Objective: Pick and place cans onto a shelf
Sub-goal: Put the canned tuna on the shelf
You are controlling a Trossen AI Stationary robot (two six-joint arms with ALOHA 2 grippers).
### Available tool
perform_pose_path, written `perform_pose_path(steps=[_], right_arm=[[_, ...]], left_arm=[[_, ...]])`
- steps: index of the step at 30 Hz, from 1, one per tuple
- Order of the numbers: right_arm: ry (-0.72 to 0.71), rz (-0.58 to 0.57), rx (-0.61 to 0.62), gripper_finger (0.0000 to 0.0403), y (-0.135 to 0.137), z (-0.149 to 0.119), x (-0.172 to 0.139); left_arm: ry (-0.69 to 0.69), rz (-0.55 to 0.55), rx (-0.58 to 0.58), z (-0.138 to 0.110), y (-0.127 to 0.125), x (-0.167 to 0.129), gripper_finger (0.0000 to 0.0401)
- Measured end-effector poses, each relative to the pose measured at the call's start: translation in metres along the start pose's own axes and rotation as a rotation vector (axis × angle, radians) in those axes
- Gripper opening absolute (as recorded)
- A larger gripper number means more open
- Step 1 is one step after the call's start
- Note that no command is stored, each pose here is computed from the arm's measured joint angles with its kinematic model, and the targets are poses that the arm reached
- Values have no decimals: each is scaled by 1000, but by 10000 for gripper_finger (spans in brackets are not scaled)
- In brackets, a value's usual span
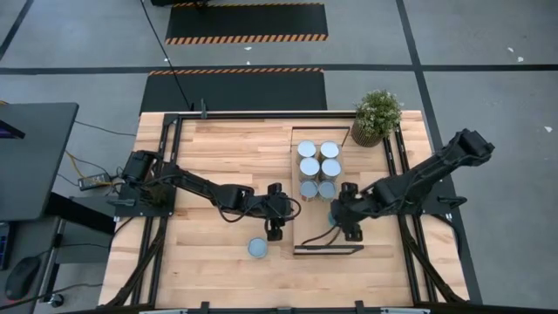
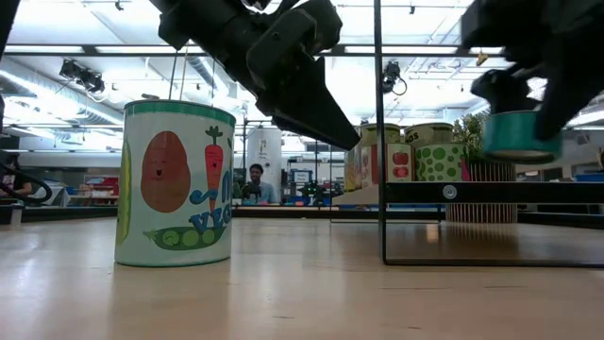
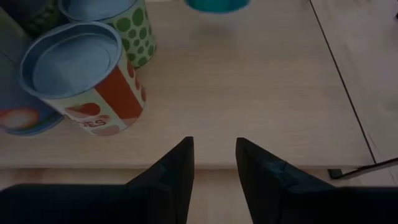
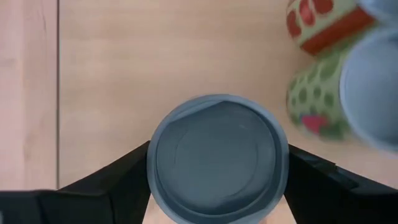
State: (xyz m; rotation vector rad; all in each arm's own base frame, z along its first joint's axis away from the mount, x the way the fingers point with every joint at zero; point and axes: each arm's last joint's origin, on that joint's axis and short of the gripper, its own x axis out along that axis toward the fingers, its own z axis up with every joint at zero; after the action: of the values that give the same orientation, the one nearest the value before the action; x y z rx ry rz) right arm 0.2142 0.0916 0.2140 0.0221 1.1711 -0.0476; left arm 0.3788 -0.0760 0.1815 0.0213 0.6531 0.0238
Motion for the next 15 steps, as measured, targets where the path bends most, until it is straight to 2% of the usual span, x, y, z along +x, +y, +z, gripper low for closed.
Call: perform_pose_path(steps=[5, 9, 15], right_arm=[[15, -20, -19, 309, -4, 19, 13], [55, -1, 13, 311, -8, 22, 24], [66, 2, 33, 343, -10, 23, 29]], left_arm=[[-3, 3, -14, 0, 0, 0, 126], [0, 50, -52, -1, 2, 1, 126], [1, 59, -53, -3, 1, 4, 126]])
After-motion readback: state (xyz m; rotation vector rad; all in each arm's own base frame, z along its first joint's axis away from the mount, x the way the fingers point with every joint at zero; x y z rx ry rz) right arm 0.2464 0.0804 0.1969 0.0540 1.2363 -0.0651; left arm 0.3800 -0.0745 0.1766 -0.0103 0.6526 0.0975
